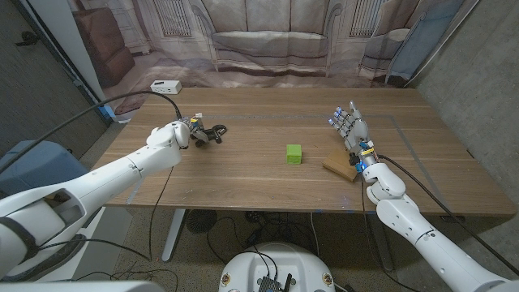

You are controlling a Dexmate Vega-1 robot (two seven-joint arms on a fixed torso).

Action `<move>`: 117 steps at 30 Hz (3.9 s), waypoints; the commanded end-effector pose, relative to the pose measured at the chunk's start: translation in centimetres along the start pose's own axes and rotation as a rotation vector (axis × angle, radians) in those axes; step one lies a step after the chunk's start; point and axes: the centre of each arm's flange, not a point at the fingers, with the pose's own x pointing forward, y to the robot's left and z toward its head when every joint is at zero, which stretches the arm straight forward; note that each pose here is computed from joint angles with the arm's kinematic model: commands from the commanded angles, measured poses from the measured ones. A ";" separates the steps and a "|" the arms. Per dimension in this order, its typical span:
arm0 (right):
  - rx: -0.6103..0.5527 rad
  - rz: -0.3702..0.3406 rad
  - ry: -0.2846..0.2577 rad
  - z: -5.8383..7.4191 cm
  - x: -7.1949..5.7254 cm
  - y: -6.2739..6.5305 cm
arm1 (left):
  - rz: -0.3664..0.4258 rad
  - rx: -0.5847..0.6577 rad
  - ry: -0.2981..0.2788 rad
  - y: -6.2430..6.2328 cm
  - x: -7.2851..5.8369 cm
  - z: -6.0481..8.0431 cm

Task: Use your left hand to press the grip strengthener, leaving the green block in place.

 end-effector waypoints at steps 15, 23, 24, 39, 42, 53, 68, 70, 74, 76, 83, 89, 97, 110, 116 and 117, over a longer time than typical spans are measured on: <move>0.014 -0.009 -0.036 0.4 -0.3 -0.6 | 0.081 -0.145 -0.049 2.7 -1.9 0.6; 0.024 -0.014 -0.041 0.6 -0.3 -0.7 | 0.092 -0.159 -0.047 2.8 -2.3 0.6; 0.025 -0.014 -0.041 0.6 -0.3 -0.7 | 0.093 -0.162 -0.043 2.8 -2.3 0.6; 0.023 -0.015 -0.048 0.6 -0.6 -0.8 | 0.137 -0.196 -0.051 3.2 -3.1 0.6; 0.027 -0.017 -0.049 0.6 -0.7 -0.8 | 0.145 -0.194 -0.049 3.6 -3.3 0.6; 0.032 -0.021 -0.058 0.6 -0.6 -0.8 | 0.210 -0.211 -0.073 5.4 -4.5 0.5; 0.035 -0.024 -0.081 1.1 -0.1 -0.8 | 0.272 -0.198 -0.106 7.4 -5.7 1.5; 0.028 -0.018 -0.084 1.1 -0.1 -0.8 | 0.274 -0.198 -0.104 7.4 -5.8 1.6; 0.030 -0.019 -0.088 1.2 0.1 -0.9 | 0.282 -0.199 -0.120 7.6 -5.9 1.8; 0.032 -0.020 -0.088 1.2 0.2 -0.9 | 0.287 -0.203 -0.121 7.7 -5.9 2.0; 0.029 -0.017 -0.091 1.3 0.5 -0.9 | 0.296 -0.222 -0.128 7.7 -6.1 2.2; 0.029 -0.019 -0.095 1.4 0.6 -1.0 | 0.296 -0.238 -0.126 7.7 -5.9 2.5; 0.028 -0.026 -0.099 1.4 0.4 -1.2 | 0.322 -0.268 -0.106 7.8 -6.1 2.8; 0.031 -0.030 -0.096 1.4 0.4 -1.3 | 0.316 -0.285 -0.091 7.4 -5.8 2.8; 0.028 -0.030 -0.096 1.3 0.4 -1.3 | 0.315 -0.288 -0.097 7.3 -5.7 2.8; 0.034 -0.034 -0.096 1.3 0.4 -1.3 | 0.315 -0.288 -0.090 7.3 -5.7 2.8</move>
